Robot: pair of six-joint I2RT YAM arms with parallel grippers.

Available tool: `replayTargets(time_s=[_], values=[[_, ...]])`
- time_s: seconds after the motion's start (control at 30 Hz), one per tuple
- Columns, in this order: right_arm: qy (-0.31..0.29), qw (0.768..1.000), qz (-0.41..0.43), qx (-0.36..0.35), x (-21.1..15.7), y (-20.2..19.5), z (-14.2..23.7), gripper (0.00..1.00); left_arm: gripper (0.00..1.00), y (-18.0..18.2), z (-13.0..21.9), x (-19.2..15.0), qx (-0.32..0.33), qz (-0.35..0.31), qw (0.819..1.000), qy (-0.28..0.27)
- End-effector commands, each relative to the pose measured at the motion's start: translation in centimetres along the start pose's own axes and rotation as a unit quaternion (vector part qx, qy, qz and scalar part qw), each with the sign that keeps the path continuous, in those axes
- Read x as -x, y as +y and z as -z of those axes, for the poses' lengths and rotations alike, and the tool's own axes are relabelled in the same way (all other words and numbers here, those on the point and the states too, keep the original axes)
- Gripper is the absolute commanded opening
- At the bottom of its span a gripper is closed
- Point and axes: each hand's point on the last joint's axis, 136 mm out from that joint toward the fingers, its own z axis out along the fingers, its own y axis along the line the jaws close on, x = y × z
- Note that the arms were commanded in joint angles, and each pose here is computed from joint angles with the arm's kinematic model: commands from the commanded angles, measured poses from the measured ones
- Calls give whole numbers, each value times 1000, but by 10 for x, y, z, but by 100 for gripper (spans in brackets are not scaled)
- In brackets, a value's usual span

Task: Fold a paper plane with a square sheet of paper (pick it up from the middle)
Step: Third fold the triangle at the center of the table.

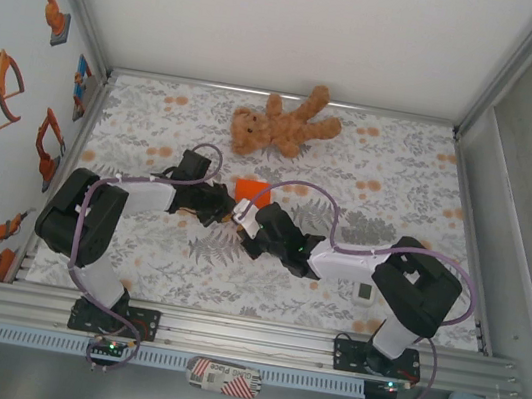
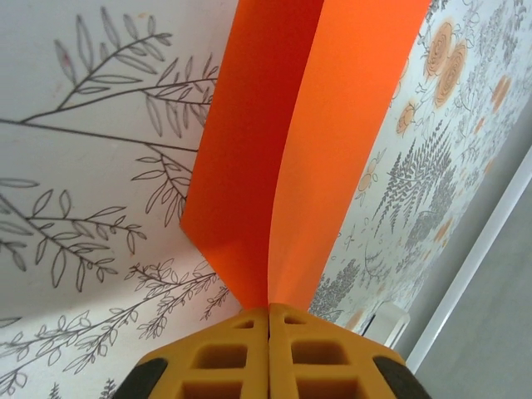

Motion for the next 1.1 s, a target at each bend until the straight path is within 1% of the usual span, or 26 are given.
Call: replayTargets(time_s=[0.0,0.03,0.1,0.17,0.23,0.33,0.43,0.63,0.7,0.83,1.07], values=[[0,1000,-9,12,6,5,0,0,15,-6,17,2,4,-5,1000,-16],[0,1000,-12,14,6,5,1,0,17,-6,20,4,9,-6,1000,-22],[2,1000,-25,12,6,4,3,0,24,-3,32,9,22,-10,999,-41],[8,999,-41,13,6,4,4,0,29,1,45,16,40,-16,997,-63],[14,998,-58,22,7,7,5,0,33,-3,58,21,48,-34,995,-84],[11,995,-90,46,10,15,8,0,36,-18,69,24,37,-66,992,-99],[8,990,-121,69,13,23,9,0,36,-30,63,24,17,-81,993,-90],[9,983,-162,82,10,28,7,0,30,-41,30,25,26,-106,992,-57],[6,981,-170,87,10,29,7,0,27,-40,18,26,38,-109,992,-46],[8,979,-182,87,8,29,4,0,20,-28,-4,32,70,-106,992,-26],[10,977,-196,80,4,24,2,0,15,-11,-26,36,112,-106,988,-5]])
